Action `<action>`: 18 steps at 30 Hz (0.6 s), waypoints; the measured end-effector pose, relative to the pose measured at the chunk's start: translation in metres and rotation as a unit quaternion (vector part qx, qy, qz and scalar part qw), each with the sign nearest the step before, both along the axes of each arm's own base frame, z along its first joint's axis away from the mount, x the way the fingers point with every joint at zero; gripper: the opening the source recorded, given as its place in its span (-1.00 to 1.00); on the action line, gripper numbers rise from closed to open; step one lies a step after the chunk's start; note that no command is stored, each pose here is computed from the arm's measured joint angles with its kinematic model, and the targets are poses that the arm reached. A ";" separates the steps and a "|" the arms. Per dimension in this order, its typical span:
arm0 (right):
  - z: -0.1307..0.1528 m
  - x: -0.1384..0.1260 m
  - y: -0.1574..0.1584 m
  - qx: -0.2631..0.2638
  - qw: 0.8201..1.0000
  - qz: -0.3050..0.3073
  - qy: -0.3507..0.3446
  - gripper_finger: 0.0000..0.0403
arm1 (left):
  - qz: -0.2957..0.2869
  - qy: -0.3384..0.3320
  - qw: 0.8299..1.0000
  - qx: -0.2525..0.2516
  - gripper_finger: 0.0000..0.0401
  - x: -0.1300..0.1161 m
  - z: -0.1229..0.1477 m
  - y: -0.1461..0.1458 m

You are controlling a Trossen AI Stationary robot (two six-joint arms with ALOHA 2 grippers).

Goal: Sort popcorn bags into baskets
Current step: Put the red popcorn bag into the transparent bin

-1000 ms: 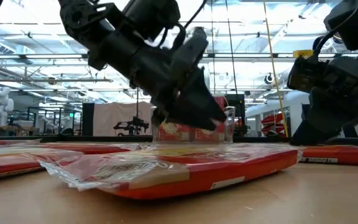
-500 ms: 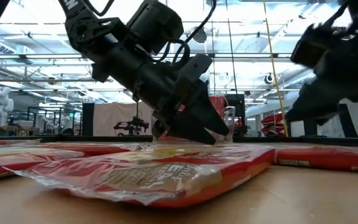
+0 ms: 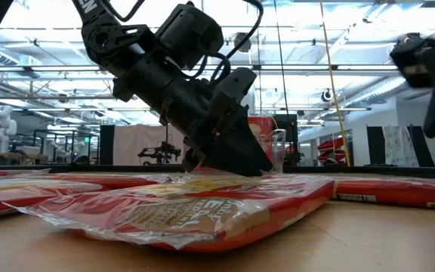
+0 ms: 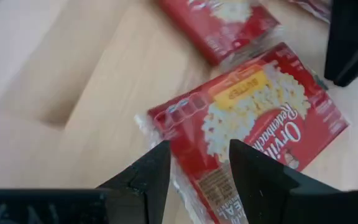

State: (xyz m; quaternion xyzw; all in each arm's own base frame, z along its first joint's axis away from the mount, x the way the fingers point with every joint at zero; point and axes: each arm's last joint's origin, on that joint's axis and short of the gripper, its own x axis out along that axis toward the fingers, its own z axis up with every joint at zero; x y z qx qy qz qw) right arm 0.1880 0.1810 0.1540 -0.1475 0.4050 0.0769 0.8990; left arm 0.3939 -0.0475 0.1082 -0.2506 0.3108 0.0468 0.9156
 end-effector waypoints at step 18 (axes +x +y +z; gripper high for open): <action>-0.049 0.012 0.028 -0.226 0.972 0.054 0.041 -0.05 | 0.011 -0.019 1.000 -0.008 -0.07 0.003 0.003 0.011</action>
